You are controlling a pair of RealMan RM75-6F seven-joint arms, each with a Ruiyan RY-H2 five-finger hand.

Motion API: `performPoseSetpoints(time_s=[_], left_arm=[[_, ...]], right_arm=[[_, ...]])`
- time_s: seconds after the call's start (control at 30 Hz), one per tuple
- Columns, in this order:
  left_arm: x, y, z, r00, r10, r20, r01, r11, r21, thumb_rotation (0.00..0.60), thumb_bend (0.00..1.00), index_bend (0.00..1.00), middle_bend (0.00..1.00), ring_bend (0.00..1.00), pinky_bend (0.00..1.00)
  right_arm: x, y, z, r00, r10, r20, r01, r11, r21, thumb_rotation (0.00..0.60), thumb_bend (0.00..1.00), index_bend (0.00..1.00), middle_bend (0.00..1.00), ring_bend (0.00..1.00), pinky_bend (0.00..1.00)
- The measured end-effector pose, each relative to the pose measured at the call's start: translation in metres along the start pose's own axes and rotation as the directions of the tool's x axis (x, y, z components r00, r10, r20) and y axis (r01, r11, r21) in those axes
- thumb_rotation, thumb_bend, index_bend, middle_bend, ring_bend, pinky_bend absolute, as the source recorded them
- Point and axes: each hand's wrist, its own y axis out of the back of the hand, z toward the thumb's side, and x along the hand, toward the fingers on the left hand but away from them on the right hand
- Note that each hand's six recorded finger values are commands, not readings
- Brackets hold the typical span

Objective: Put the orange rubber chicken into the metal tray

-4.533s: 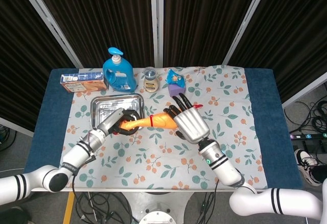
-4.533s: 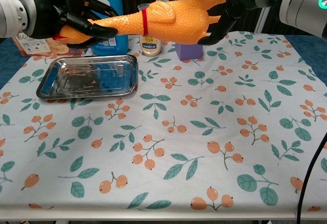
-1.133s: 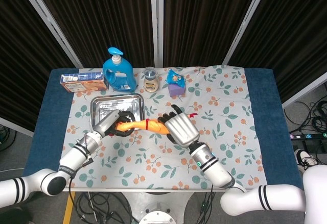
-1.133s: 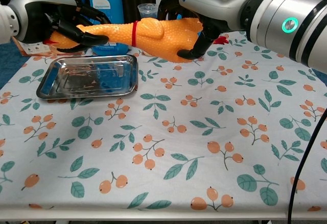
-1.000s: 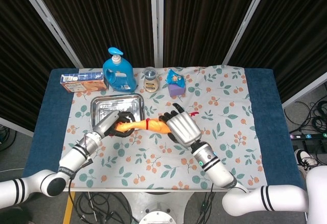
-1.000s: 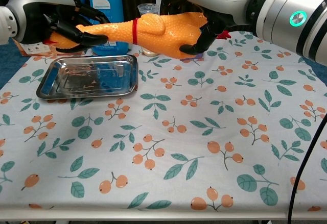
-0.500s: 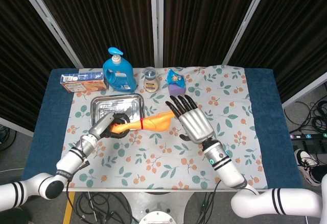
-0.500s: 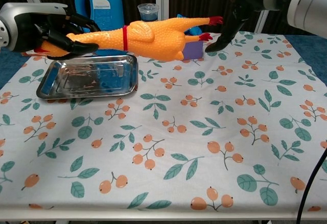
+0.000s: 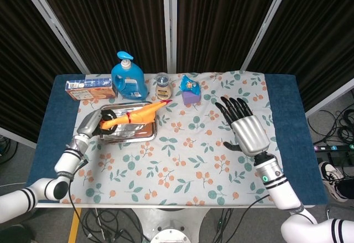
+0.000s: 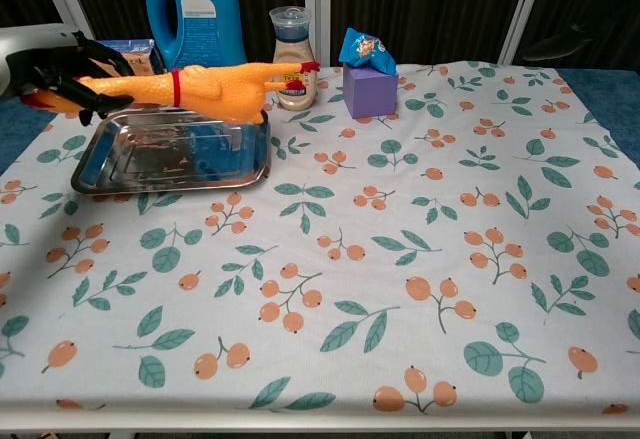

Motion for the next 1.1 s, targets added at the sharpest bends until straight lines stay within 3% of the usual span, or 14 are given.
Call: performPoseSetpoints(time_s=[0.17, 0.27, 0.37, 0.5, 0.57, 0.83, 1.1], left_arm=[[0.011, 0.001, -0.023, 0.998, 0.018, -0.054, -0.014, 0.998, 0.062, 0.6, 0.77, 0.66, 0.63, 0.45, 0.54], [0.013, -0.002, -0.03, 0.997, 0.011, -0.076, -0.005, 0.997, 0.077, 0.6, 0.71, 0.51, 0.46, 0.34, 0.51], [0.012, -0.005, -0.034, 0.996, -0.007, -0.091, 0.014, 0.997, 0.077, 0.6, 0.54, 0.37, 0.31, 0.23, 0.46], [0.007, -0.003, -0.038, 0.996, 0.004, -0.095, 0.003, 0.998, 0.069, 0.6, 0.28, 0.26, 0.2, 0.16, 0.4], [0.005, -0.002, -0.039, 0.995, 0.012, -0.094, -0.005, 0.997, 0.075, 0.6, 0.2, 0.22, 0.15, 0.14, 0.38], [0.0, 0.002, -0.041, 0.994, 0.063, -0.09, -0.055, 0.995, 0.086, 0.6, 0.04, 0.17, 0.06, 0.09, 0.32], [-0.018, 0.018, -0.043, 0.991, 0.109, -0.076, -0.101, 0.989, 0.106, 0.6, 0.03, 0.16, 0.06, 0.09, 0.29]], right_arm=[[0.005, 0.005, -0.014, 1.0, -0.015, 0.021, 0.015, 1.0, -0.006, 0.6, 0.01, 0.0, 0.0, 0.0, 0.05], [0.006, 0.004, -0.017, 1.0, -0.014, 0.028, 0.015, 1.0, -0.015, 0.6, 0.01, 0.0, 0.0, 0.0, 0.05], [0.007, 0.002, -0.02, 0.999, -0.011, 0.035, 0.012, 1.0, -0.023, 0.6, 0.01, 0.0, 0.0, 0.0, 0.05], [0.007, 0.001, -0.023, 0.999, -0.009, 0.042, 0.011, 0.999, -0.036, 0.6, 0.01, 0.0, 0.0, 0.0, 0.05], [0.007, 0.001, -0.024, 0.999, -0.01, 0.044, 0.012, 0.999, -0.043, 0.6, 0.01, 0.0, 0.0, 0.0, 0.05], [0.01, 0.0, -0.029, 0.998, -0.006, 0.057, 0.009, 0.999, -0.051, 0.6, 0.01, 0.0, 0.0, 0.0, 0.05], [0.022, 0.005, -0.043, 0.996, -0.016, 0.089, 0.02, 0.999, -0.045, 0.6, 0.05, 0.0, 0.0, 0.0, 0.05]])
